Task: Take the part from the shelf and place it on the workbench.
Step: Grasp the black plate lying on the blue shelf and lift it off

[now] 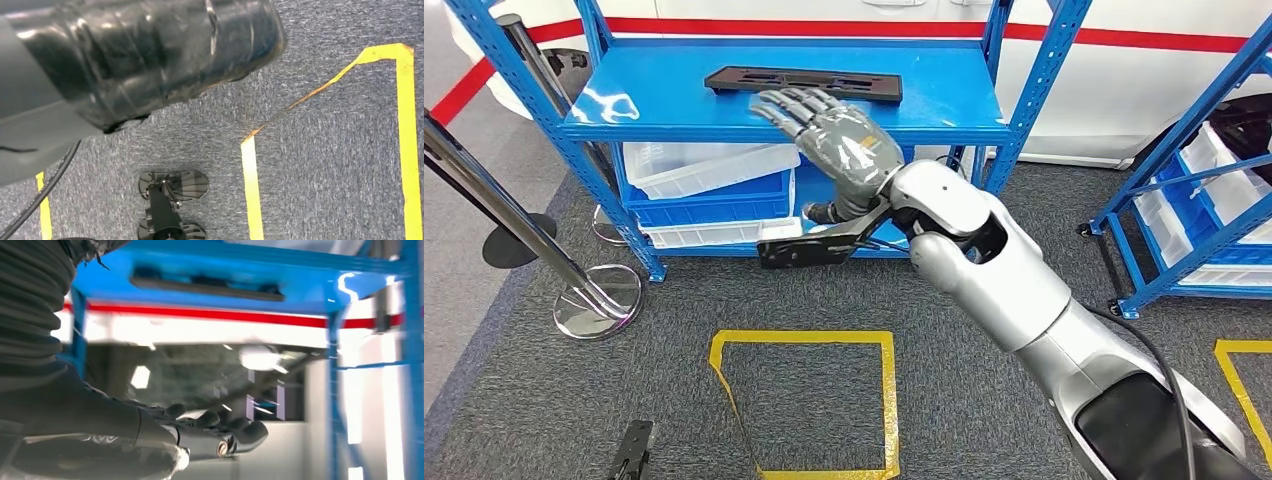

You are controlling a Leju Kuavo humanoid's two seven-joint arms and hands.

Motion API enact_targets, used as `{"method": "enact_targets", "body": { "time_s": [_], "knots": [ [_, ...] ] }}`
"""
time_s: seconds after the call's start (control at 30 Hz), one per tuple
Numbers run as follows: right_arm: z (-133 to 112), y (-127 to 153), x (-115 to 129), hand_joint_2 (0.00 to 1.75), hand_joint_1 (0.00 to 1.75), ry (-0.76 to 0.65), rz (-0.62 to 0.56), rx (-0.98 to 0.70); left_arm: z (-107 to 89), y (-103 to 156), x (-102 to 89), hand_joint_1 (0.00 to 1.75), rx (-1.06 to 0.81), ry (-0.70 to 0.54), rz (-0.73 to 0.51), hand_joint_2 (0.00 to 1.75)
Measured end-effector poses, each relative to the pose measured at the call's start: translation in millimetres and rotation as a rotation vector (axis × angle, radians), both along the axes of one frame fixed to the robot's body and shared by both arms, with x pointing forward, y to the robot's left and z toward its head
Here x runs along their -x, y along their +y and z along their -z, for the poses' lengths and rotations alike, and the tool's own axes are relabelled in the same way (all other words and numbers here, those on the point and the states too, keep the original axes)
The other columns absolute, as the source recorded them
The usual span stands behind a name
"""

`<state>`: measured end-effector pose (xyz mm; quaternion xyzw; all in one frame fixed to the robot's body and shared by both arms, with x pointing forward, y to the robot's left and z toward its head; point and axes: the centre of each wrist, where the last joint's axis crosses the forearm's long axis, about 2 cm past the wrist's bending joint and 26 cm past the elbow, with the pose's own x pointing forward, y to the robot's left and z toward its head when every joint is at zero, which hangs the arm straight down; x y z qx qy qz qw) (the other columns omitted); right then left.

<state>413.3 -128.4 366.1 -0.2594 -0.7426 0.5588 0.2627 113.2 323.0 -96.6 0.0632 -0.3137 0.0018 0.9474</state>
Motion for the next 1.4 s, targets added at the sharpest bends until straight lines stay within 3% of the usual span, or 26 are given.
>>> {"method": "enact_targets", "body": {
  "time_s": [0.3,0.4,0.5,0.63,0.73,0.97,1.1,1.4],
  "knots": [
    [-21.4,56.9,32.9,1.75,0.0,-0.192,-0.134,0.272,-0.9,-1.3,-4.9,0.0,0.003,-0.021,0.017,0.0],
    [-21.6,66.4,40.8,1.75,0.0,-0.201,-0.143,0.328,-1.7,-1.6,-8.3,0.0,0.022,-0.047,0.025,0.0],
    [-20.0,71.4,42.7,1.75,0.0,-0.133,-0.079,0.381,-3.4,-1.6,-14.6,0.0,0.048,-0.077,0.028,0.0],
    [-4.7,70.1,34.5,0.0,0.0,0.029,-0.028,0.411,-5.2,0.1,-20.7,0.0,0.064,-0.088,0.02,0.0],
    [8.4,67.6,29.6,0.0,0.0,0.076,0.001,0.391,-4.7,1.2,-18.8,0.0,0.069,-0.078,0.025,0.0],
    [22.8,63.4,25.2,0.0,0.0,0.045,0.049,0.371,-3.0,2.3,-12.9,0.0,0.072,-0.052,0.029,0.0],
    [25.5,63.0,24.7,1.75,0.0,-0.016,0.071,0.352,-2.7,2.1,-11.8,0.0,0.073,-0.044,0.034,0.0],
    [33.9,66.5,27.2,1.75,0.0,-0.143,0.078,0.348,-3.2,2.6,-13.8,0.0,0.062,-0.035,0.032,0.0]
  ]
}}
